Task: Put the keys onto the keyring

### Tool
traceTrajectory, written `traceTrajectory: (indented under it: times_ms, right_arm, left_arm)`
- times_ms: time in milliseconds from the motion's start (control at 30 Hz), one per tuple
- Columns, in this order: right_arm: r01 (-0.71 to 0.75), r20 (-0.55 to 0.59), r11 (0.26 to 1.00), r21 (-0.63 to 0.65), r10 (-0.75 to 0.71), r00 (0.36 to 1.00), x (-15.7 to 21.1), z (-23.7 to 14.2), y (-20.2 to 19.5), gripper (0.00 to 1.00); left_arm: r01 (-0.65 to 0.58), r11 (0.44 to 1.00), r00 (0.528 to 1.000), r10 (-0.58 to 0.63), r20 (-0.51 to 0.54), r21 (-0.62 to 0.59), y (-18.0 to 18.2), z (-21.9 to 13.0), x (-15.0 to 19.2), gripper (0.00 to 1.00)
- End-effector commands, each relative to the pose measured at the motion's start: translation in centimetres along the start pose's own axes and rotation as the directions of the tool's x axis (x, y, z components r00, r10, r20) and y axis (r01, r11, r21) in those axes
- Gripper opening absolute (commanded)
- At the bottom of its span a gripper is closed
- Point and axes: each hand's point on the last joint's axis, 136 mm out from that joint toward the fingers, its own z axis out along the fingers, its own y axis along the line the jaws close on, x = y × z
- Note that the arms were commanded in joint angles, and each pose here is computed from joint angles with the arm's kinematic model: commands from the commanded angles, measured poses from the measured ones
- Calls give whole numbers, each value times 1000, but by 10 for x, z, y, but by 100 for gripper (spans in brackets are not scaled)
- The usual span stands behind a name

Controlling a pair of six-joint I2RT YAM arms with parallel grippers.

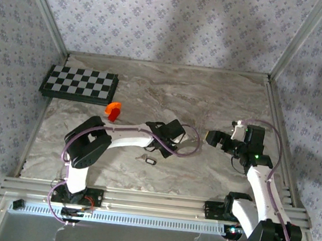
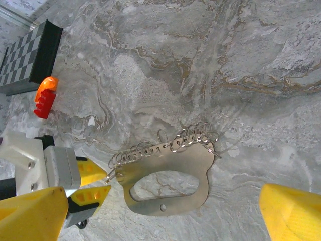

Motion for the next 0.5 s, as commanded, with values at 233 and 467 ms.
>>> traceTrajectory:
  times_ms: [233,467]
  right_arm:
    - [-7,9,1000,-25,7,1000,0,-2,3,100]
    - [-5,16,1000,-27,5,1000,-2,-3,4,100]
  left_arm:
    - [-45,996,998,48,34,-71,-6,-17,-13,26]
    - [-25,992,1000,26,7,-120,2,-12,-13,23]
